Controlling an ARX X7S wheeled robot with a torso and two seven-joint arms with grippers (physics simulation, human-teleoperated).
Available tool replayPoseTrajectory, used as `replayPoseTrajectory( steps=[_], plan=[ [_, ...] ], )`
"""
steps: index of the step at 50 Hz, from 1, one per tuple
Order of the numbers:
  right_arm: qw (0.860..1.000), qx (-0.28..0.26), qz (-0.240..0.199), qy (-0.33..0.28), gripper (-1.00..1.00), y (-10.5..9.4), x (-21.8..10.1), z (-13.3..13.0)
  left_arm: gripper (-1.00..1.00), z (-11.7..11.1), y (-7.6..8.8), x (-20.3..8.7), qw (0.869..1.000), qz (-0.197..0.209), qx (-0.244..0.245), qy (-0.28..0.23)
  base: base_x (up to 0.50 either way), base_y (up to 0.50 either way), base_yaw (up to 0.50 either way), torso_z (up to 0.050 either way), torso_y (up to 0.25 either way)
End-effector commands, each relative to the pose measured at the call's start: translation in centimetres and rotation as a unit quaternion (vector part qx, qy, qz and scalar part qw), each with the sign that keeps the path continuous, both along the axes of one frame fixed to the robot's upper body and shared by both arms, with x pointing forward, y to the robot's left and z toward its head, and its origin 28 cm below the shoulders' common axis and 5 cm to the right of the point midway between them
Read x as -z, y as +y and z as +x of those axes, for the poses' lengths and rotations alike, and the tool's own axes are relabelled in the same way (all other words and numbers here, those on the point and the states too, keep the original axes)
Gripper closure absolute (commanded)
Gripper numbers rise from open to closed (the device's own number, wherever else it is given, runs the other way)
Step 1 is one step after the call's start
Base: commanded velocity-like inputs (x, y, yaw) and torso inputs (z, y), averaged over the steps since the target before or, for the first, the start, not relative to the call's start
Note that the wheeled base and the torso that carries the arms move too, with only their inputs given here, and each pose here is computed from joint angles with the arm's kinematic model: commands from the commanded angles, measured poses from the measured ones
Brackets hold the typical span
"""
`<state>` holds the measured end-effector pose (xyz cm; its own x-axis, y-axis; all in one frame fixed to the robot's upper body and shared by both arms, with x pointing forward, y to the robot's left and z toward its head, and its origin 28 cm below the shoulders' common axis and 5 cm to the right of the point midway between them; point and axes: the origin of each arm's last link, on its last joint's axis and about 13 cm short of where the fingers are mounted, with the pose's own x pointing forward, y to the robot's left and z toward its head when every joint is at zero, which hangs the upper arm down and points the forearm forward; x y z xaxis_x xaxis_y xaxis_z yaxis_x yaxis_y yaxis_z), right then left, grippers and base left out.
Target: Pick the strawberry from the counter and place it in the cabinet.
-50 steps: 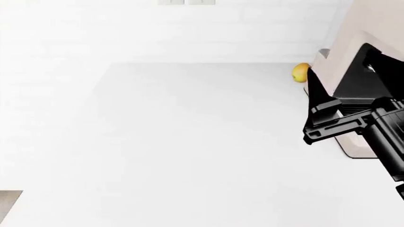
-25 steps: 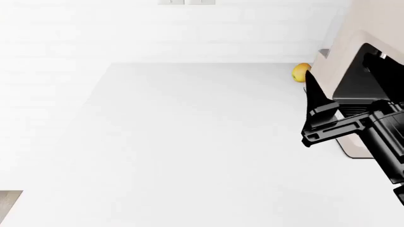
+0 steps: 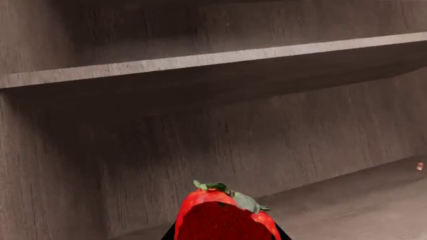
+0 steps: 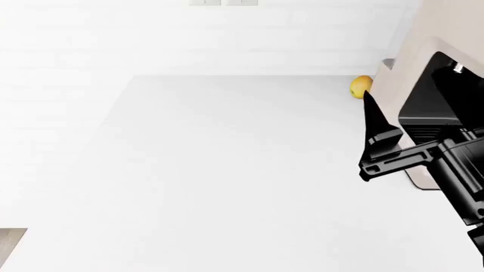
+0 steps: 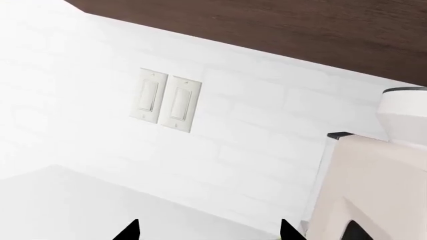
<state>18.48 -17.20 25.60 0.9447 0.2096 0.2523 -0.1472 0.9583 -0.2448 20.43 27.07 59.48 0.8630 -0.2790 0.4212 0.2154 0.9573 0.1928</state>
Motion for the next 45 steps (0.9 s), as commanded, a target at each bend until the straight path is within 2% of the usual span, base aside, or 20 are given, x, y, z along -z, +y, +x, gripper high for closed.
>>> replayPoseTrajectory(
  steps=[1, 4, 24, 32, 45],
  plan=[
    [1.000, 0.000, -0.001, 0.000, -1.00, 0.0, 0.0, -0.1, 1.00, 2.0, 1.4, 0.3, 0.999, -0.011, -0.041, 0.022, 0.00, 0.00, 0.00, 0.000, 0.000],
    [1.000, -0.001, -0.001, 0.001, -1.00, 0.1, 0.1, -0.1, 1.00, 3.0, 1.6, 0.4, 0.998, -0.012, -0.048, 0.032, 0.00, 0.00, 0.00, 0.000, 0.000],
    [1.000, -0.004, 0.000, 0.002, -1.00, 0.4, 0.2, -0.4, 1.00, 9.7, -1.3, 2.8, 0.996, -0.014, -0.015, 0.083, 0.00, 0.00, 0.00, 0.000, 0.000],
    [1.000, -0.001, 0.001, 0.004, -1.00, 0.3, 0.4, -0.5, 1.00, 10.7, -2.0, 3.4, 0.996, -0.017, -0.012, 0.088, 0.00, 0.00, 0.00, 0.000, 0.000],
    [1.000, 0.000, 0.003, 0.008, -1.00, 0.2, 0.7, -0.5, 1.00, 12.1, -2.2, 4.8, 0.994, -0.021, -0.024, 0.105, 0.00, 0.00, 0.00, 0.000, 0.000]
  ],
)
